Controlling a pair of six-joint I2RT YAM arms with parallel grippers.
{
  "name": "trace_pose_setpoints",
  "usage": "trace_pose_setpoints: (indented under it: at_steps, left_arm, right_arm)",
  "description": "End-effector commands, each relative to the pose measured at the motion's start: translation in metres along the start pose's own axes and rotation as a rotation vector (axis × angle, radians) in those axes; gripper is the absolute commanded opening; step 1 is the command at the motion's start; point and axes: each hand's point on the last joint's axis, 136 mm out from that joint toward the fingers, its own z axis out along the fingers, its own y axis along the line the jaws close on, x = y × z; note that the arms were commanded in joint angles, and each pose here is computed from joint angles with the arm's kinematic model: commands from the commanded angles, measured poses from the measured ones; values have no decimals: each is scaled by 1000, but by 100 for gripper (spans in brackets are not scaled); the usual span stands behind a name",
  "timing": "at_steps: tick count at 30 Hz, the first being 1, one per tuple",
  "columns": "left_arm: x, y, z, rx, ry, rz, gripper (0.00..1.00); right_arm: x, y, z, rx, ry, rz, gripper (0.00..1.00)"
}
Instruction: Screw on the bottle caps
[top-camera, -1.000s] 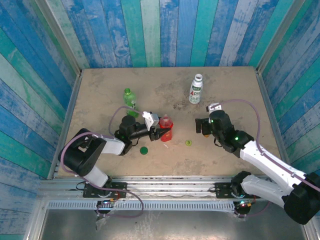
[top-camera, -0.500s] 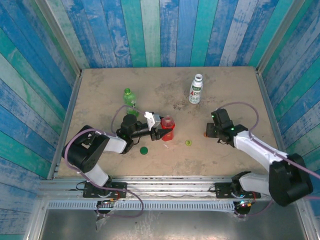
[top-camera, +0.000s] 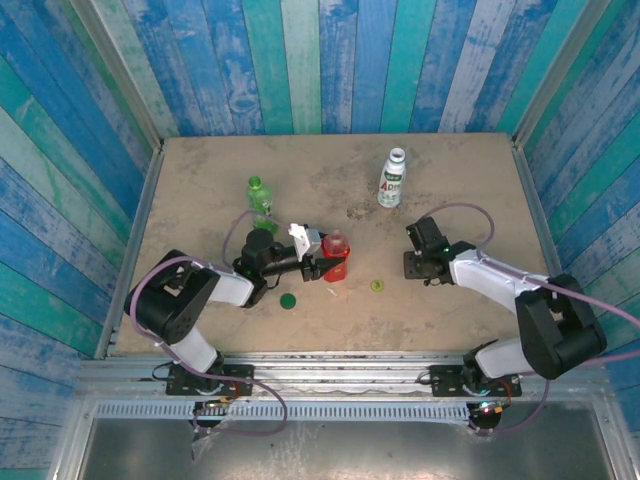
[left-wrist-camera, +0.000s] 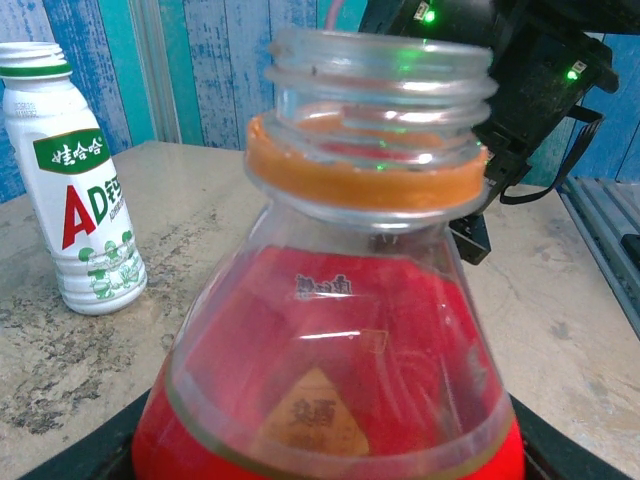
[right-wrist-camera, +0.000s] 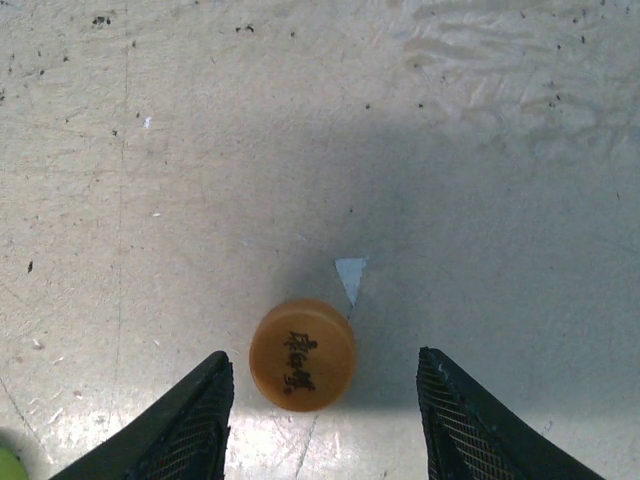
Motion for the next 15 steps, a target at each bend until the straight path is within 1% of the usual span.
trace_pose_setpoints:
  at_steps: [1, 9, 11, 15]
  left_arm:
    - [23, -3, 2, 15, 61, -42, 61]
    - [25, -2, 2, 10, 67, -43, 61]
    - [25, -2, 2, 11, 68, -43, 61]
    - [24, -3, 2, 14, 62, -42, 61]
  right_arm:
    - [-5, 2, 4, 9, -6, -10, 49]
    - [-2, 6, 14, -2, 13, -9, 45]
    - [-3, 6, 15, -3, 9, -6, 43]
    - [-3, 8, 17, -7, 15, -8, 40]
